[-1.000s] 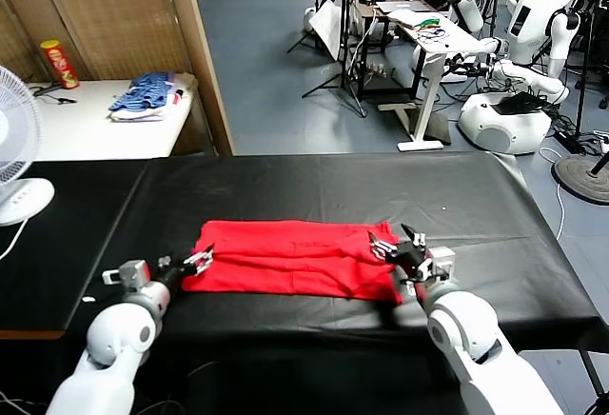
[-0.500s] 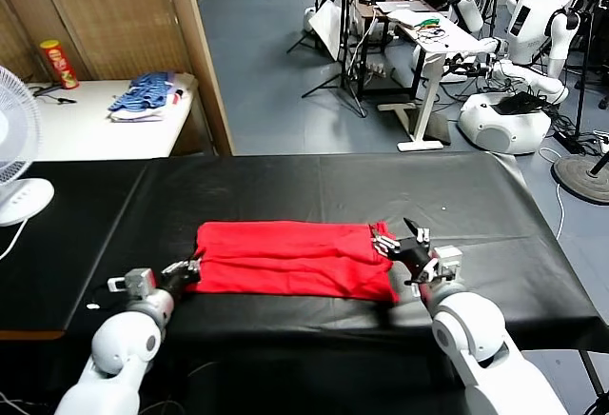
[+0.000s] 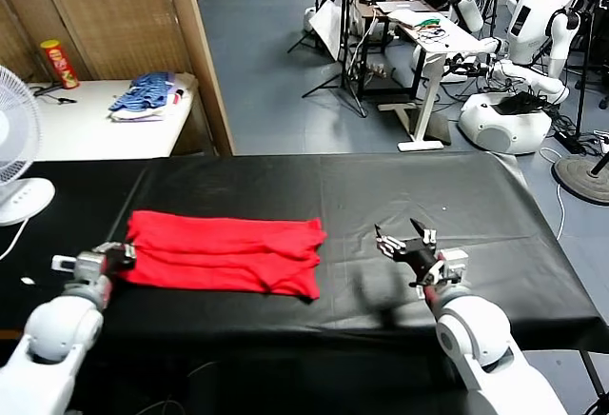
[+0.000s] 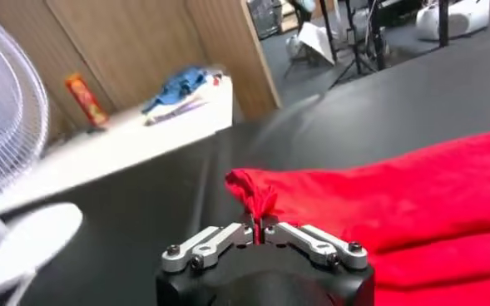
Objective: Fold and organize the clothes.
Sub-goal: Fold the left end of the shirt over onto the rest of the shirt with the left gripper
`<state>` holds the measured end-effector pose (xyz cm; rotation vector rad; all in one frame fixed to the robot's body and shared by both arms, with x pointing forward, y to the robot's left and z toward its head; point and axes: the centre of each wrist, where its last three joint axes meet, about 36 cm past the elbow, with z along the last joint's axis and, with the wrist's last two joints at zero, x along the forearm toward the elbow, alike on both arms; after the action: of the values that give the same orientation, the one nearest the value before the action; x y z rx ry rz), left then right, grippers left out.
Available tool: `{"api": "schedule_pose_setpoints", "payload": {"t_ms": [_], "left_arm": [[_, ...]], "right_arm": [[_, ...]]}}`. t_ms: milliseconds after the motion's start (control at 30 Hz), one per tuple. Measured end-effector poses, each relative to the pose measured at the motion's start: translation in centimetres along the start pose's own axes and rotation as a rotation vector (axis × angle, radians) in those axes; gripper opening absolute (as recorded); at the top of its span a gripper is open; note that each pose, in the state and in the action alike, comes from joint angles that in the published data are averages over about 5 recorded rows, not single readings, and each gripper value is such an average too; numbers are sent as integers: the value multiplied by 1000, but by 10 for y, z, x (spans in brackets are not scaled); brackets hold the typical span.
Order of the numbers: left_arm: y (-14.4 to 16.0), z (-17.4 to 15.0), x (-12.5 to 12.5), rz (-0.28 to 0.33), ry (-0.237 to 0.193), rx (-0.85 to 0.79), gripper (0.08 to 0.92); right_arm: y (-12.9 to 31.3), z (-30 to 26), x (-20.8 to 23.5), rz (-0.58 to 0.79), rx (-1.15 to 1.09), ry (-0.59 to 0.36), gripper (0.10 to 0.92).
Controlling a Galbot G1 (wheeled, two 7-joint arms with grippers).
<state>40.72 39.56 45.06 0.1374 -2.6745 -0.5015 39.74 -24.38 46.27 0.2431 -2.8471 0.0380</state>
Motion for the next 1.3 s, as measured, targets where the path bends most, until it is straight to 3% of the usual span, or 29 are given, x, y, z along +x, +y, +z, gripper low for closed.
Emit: {"api": "schedule_pose_setpoints", "payload": {"t_ms": [133,433,600,800,1300], "left_arm": [[-27,-17,11,57,-25,83,152],[-123,-59,41,368,-41,407,152],[-163,-67,46,462,-50,476,152],[-185,-62,49,494,-35,514,152],[-207,-65,51,509,-23,603,152]], "right_arm": [[0,1,5,12,6,2,798],[-6,8,16,45,4,14,798],[-5,12,18,51,-1,21,798],[0,15,16,45,-2,26,798],[13,23,9,19,14,44,798]]}}
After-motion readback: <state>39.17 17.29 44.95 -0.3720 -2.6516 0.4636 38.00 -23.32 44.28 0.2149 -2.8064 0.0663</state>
